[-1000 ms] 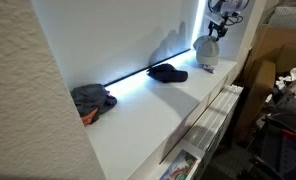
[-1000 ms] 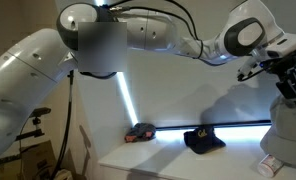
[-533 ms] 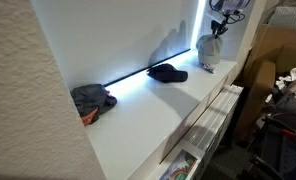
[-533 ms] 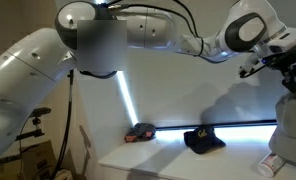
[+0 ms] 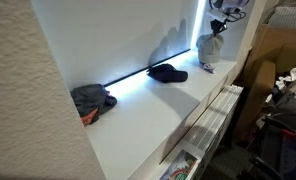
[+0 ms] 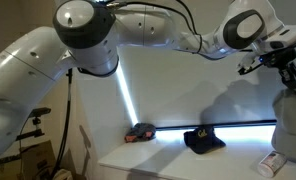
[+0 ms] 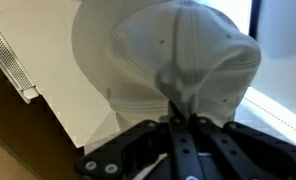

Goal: Move the light gray hat to the left

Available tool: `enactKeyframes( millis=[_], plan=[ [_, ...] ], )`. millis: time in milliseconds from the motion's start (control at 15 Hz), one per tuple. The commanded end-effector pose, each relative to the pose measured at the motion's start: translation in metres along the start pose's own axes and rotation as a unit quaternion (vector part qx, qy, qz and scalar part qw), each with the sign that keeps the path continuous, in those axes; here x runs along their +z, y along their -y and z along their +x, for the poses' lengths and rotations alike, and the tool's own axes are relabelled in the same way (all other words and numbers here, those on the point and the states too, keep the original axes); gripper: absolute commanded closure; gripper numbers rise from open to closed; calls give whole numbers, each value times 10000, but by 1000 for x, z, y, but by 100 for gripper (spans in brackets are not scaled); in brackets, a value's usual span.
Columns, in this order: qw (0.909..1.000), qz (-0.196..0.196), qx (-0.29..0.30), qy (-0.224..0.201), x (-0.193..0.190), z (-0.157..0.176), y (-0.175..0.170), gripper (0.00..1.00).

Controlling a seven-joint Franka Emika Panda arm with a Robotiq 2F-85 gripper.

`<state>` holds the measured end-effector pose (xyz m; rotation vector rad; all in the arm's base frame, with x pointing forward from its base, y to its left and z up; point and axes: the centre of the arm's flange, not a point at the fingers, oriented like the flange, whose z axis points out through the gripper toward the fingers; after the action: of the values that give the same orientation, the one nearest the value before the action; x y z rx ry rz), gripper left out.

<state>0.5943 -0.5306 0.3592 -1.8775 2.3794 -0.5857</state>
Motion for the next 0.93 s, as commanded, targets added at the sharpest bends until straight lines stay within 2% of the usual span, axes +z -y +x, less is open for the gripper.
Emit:
enactKeyframes(
  millis=[0,333,533,667,867],
  plan=[
    [9957,70,-798,461,-51,-58,40,99],
    [9877,668,-1413,58,-155,-110,82,99],
    [9805,912,-1742,48,-194,-123,95,99],
    [9700,989,-2195,340,-207,-122,98,99],
    [9497,1096,-2804,856,-239,-146,85,99]
  ],
)
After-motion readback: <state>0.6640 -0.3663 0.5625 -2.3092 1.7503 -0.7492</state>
